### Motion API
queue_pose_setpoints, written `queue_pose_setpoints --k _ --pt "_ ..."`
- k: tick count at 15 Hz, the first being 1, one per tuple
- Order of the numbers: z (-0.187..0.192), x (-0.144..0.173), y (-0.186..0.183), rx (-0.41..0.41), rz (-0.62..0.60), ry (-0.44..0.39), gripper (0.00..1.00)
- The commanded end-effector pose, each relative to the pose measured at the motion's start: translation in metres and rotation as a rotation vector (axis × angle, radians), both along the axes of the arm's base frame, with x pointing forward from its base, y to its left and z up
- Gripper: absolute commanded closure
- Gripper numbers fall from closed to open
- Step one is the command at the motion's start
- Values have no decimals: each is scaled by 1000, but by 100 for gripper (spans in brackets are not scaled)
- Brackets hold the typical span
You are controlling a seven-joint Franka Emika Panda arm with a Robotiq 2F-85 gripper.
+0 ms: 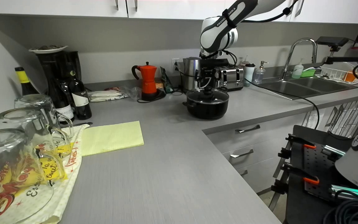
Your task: Remove the glass lid from the pot and put it on the countertop
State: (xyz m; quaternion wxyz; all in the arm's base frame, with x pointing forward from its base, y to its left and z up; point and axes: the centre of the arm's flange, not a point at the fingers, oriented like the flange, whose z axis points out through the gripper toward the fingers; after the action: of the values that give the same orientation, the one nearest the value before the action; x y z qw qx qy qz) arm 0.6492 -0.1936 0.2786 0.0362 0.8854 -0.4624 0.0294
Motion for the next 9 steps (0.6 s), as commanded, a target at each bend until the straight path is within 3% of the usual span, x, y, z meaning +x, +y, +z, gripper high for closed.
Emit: queue_pose_setpoints --k 1,5,7,9 --pt "1 6 0 -5 -33 14 0" --pt "0 4 -1 -4 -45 23 0" --pt "-1 4 -1 -5 -44 29 26" --pt "-1 3 -1 -3 -43 32 40"
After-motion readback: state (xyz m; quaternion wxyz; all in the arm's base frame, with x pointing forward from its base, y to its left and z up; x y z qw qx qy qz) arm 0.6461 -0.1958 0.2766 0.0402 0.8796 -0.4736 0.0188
